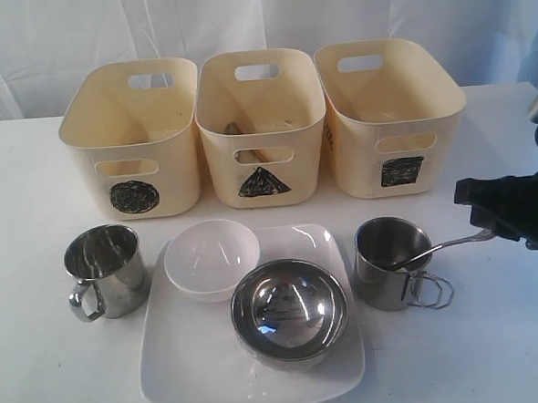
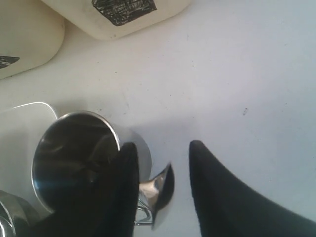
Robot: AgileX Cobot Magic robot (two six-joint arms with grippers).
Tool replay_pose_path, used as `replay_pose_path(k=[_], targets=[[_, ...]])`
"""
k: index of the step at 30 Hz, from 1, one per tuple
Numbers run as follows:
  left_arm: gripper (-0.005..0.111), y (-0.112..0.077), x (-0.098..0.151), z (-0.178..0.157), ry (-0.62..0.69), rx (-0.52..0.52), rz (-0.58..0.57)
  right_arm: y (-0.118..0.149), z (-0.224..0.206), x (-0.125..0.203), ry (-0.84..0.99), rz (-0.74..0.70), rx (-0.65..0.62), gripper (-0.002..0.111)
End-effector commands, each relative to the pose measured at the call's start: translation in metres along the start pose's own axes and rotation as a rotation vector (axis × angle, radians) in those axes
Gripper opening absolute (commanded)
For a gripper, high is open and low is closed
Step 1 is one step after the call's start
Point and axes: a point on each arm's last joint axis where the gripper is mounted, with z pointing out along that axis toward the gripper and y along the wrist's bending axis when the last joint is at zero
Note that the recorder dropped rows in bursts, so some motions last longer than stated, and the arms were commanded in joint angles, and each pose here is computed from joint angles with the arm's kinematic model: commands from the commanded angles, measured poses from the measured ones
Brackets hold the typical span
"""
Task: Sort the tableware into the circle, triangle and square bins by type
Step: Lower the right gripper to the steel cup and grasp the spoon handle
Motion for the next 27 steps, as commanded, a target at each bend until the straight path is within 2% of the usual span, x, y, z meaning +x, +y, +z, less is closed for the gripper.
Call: replay_pose_path(k=[1,14,27], targets=[[0.0,0.0,0.001,0.0,-0.004,-0.001,-0.008,0.0,0.0,0.0,-0.008,-0.002,0.002,0.026],[0.0,0.0,0.001,0.0,-0.004,-0.001,-0.008,0.0,0.0,-0.002,-0.029,0.023,0.003,0.0],[0.0,0.0,0.001,0.0,-0.004,-0.001,-0.008,0.006,-0.005,-0.016,-0.066,0.012,-0.018,0.0]])
